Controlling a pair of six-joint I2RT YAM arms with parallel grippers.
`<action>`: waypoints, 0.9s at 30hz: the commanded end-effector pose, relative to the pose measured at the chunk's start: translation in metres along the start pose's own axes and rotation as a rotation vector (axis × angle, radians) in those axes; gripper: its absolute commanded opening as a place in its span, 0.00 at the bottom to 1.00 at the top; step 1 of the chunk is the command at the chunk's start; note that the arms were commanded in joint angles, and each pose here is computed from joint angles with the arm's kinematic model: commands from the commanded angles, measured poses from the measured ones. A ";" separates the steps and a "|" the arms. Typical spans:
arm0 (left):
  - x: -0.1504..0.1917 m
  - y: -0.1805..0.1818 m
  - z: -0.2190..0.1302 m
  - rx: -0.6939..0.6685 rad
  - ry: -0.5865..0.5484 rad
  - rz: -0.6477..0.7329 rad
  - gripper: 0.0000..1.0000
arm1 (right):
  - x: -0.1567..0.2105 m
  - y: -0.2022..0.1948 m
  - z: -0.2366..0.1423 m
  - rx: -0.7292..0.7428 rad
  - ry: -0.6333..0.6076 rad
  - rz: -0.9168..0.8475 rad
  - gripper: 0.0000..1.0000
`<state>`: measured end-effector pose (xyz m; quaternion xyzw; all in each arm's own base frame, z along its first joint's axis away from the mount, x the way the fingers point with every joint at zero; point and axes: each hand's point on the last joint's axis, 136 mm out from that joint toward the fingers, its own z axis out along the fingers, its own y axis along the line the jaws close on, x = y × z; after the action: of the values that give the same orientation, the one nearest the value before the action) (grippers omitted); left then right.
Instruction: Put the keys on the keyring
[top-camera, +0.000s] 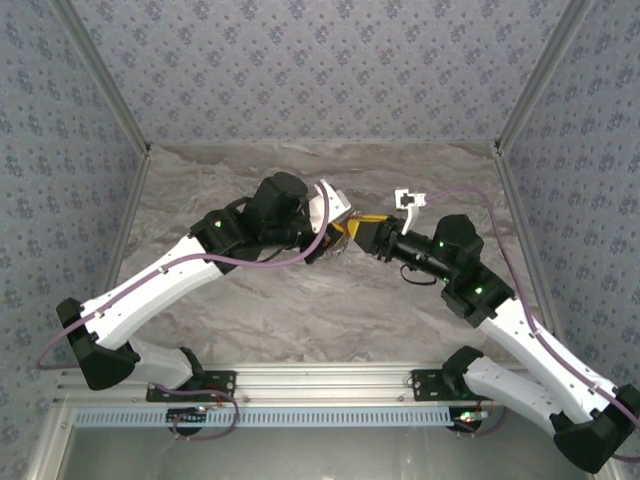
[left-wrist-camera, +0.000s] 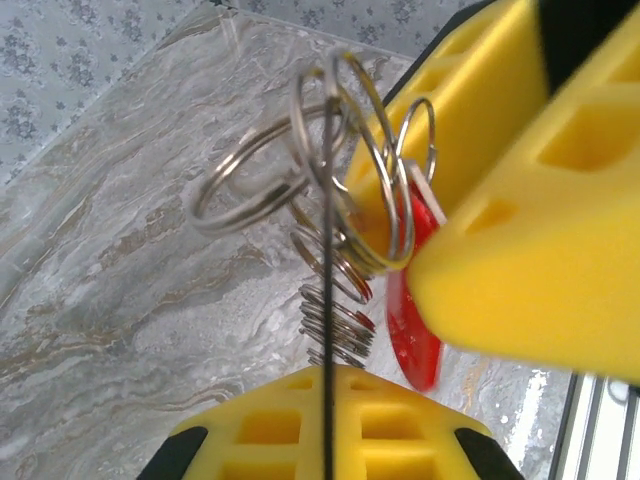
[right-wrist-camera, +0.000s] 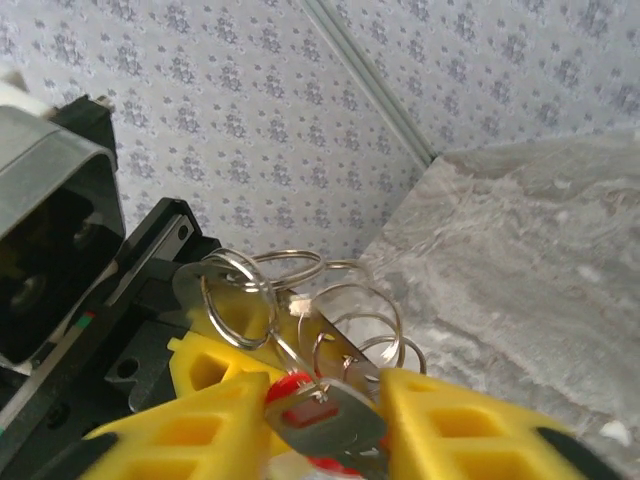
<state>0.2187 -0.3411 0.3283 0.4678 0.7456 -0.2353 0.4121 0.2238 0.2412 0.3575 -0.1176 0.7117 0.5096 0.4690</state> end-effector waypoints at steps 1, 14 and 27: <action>-0.015 0.002 -0.009 -0.027 -0.040 0.022 0.00 | -0.010 0.006 -0.010 0.019 -0.018 -0.046 0.15; -0.009 0.012 -0.010 -0.085 -0.025 0.021 0.00 | -0.015 0.005 -0.041 0.074 -0.003 -0.086 0.00; -0.002 0.009 -0.015 -0.074 -0.016 0.024 0.00 | -0.059 0.039 -0.051 -0.023 -0.053 -0.156 0.00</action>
<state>0.2163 -0.3442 0.3295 0.4777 0.7377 -0.2226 0.4219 0.2097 0.2049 0.3977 -0.1485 0.7125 0.4755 0.4941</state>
